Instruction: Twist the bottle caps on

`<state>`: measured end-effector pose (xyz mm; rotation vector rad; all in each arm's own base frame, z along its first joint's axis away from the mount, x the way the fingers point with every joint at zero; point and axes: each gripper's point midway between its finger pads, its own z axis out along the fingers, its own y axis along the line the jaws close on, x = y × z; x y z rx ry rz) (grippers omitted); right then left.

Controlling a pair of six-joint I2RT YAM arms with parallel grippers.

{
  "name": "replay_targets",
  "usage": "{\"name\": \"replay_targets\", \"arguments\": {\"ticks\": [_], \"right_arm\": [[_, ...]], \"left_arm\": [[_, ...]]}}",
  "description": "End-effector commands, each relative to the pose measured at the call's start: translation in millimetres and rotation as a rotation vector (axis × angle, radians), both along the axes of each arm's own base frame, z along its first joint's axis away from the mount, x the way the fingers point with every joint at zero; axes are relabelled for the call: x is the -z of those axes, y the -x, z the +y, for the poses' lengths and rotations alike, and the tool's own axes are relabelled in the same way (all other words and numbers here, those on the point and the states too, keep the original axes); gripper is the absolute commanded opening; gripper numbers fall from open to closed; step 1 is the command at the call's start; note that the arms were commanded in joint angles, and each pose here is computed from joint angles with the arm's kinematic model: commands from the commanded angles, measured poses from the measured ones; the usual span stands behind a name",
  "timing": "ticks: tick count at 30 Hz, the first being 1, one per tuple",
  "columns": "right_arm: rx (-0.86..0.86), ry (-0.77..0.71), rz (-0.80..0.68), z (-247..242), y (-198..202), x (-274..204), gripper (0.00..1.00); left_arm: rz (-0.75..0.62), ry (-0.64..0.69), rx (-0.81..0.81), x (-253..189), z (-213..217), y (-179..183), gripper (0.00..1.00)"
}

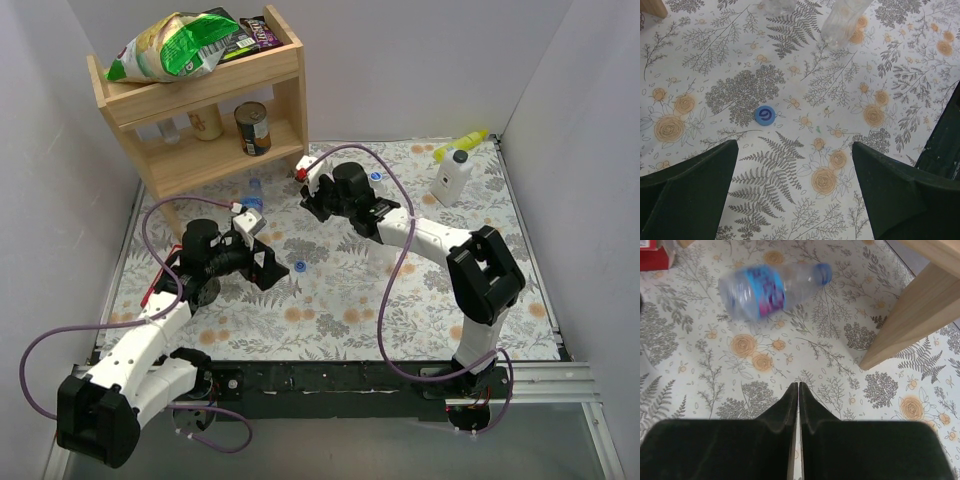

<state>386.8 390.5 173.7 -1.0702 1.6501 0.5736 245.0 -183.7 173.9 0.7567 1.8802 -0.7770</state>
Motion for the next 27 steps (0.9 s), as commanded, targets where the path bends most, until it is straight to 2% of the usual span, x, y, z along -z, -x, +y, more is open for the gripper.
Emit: {"name": "replay_targets", "arguments": {"ticks": [1,4,6,8,11,15,17,18,19,21,24,27], "right_arm": [[-0.074,-0.084,-0.067,-4,26,-58,0.09],[-0.104,-0.107,-0.056,-5,39,-68,0.09],[-0.11,-0.123,-0.047,-3,43,-73,0.09],[-0.097,-0.148,-0.024,-2,45,-80,0.09],[-0.112,-0.179,-0.026,1,48,-99,0.13],[-0.133,-0.207,-0.074,-5,57,-131,0.17],[-0.137,-0.215,-0.089,-10,61,-141,0.22],[-0.137,-0.229,-0.111,-15,65,-154,0.32],[-0.133,-0.232,-0.119,-18,68,-158,0.36],[-0.129,-0.25,-0.153,-28,76,-174,0.51],[-0.105,-0.268,-0.189,-41,84,-190,0.63],[-0.095,-0.273,-0.217,-53,92,-201,0.66]], "left_arm": [[-0.053,-0.025,-0.02,3,5,-10,0.98],[-0.103,0.009,-0.155,-25,16,-26,0.98],[-0.167,0.037,-0.269,-62,28,-42,0.98],[-0.166,0.022,-0.313,-78,34,-50,0.98],[-0.102,-0.057,-0.316,-74,37,-58,0.98],[-0.024,-0.2,-0.355,-44,51,-70,0.98],[-0.05,-0.304,-0.323,-29,58,-77,0.98],[-0.054,-0.347,-0.316,-22,62,-79,0.98],[-0.054,-0.395,-0.342,-17,70,-84,0.98],[-0.098,-0.503,-0.284,-2,76,-90,0.98],[-0.159,-0.638,-0.225,11,86,-104,0.98],[-0.172,-0.761,-0.129,27,89,-117,0.98]]}}
